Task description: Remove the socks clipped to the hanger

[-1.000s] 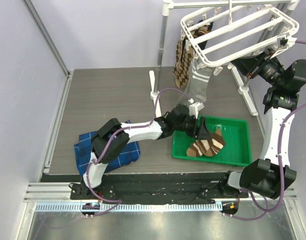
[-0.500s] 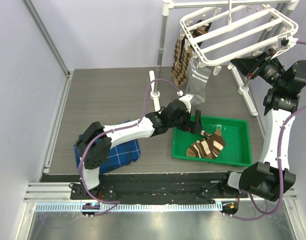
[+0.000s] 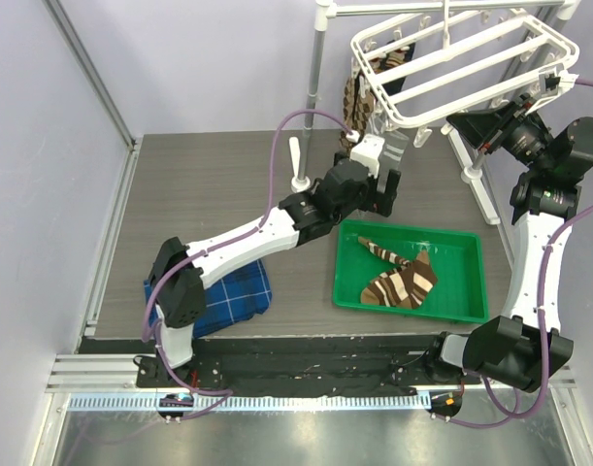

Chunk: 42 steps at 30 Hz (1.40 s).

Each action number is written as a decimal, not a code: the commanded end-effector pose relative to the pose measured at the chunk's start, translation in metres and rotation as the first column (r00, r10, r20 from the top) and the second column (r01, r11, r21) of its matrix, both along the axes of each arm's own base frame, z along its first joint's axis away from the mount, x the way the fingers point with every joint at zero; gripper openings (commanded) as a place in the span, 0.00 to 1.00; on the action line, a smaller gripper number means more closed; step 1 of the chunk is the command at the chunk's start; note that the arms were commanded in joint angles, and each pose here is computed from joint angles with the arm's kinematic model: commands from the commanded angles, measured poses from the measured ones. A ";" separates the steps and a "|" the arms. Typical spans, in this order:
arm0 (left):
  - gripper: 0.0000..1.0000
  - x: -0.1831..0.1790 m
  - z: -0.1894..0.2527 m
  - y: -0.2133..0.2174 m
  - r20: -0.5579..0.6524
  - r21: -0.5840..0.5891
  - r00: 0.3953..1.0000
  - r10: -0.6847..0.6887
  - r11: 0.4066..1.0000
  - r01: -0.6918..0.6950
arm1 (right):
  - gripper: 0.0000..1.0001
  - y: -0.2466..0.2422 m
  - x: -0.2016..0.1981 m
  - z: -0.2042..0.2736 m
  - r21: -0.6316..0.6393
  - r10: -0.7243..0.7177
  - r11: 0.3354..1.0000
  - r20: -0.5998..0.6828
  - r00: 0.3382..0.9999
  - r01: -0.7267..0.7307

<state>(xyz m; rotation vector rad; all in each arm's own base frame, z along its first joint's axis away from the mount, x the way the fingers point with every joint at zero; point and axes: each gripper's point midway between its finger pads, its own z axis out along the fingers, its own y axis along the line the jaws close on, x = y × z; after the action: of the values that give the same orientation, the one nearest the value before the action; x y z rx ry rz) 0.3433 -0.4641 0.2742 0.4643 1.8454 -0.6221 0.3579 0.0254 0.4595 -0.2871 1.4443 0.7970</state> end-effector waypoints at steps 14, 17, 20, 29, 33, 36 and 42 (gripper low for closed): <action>0.79 0.047 0.022 -0.035 0.130 0.005 0.990 0.051 0.999 -0.052 | 0.01 0.010 -0.014 0.030 -0.012 0.015 1.000 0.072 0.997 -0.015; 0.34 0.045 0.027 -0.033 0.130 -0.005 0.990 0.050 0.999 -0.050 | 0.01 0.010 -0.013 0.026 -0.007 0.012 1.000 0.065 0.998 -0.012; 0.12 0.034 0.027 -0.029 0.113 -0.012 0.993 0.023 1.000 -0.021 | 0.01 0.003 -0.006 0.022 0.022 -0.039 0.999 0.021 0.999 0.038; 0.00 -0.007 0.028 -0.022 0.052 -0.077 0.991 -0.124 0.989 0.128 | 0.43 -0.016 -0.014 0.016 0.133 -0.231 0.955 -0.223 0.947 0.265; 0.00 -0.025 0.033 -0.022 0.033 -0.108 0.981 -0.192 0.975 0.194 | 0.59 -0.023 -0.028 0.012 0.114 -0.321 0.924 -0.291 0.901 0.365; 0.00 -0.033 0.038 -0.022 0.025 -0.128 0.973 -0.230 0.964 0.232 | 0.65 -0.035 -0.041 0.009 0.066 -0.428 0.880 -0.314 0.847 0.470; 0.00 -0.045 0.036 -0.016 0.021 -0.151 0.967 -0.254 0.955 0.254 | 0.66 -0.030 -0.074 0.029 0.093 -0.481 0.848 -0.275 0.832 0.521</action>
<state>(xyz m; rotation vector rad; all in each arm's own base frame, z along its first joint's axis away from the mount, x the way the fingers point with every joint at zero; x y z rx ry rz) 0.3123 -0.4845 0.2697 0.6224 1.8369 -0.8173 0.3103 -0.0059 0.4694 0.2972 1.6253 0.5750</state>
